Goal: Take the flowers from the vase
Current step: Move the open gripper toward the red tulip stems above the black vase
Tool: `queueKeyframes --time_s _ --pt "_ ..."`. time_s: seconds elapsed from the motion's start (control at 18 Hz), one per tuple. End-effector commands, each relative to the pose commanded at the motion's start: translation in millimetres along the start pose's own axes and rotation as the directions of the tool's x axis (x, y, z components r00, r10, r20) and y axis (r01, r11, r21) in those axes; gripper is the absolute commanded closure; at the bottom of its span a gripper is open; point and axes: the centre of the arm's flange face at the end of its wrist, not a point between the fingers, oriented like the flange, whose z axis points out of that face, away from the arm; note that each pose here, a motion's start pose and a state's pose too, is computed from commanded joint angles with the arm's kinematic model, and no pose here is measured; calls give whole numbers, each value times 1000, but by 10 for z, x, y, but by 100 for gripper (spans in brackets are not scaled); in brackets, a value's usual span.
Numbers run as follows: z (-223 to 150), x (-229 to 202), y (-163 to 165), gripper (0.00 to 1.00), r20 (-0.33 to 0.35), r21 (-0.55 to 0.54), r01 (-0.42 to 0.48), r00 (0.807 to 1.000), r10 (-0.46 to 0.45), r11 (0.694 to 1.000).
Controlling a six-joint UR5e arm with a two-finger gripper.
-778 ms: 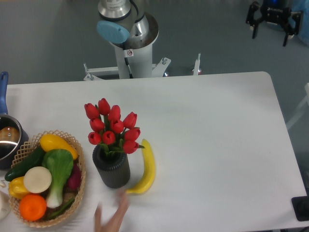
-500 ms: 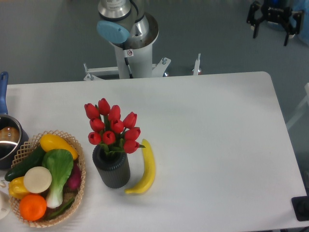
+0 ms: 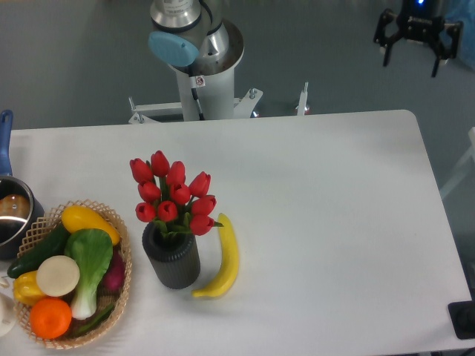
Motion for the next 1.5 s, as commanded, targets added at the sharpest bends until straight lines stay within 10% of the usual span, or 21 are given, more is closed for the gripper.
queueKeyframes --time_s 0.61,1.5 --pt "498 498 -685 0 -142 490 230 973 -183 841" --pt "1679 1174 -1805 0 -239 547 -4 958 161 837"
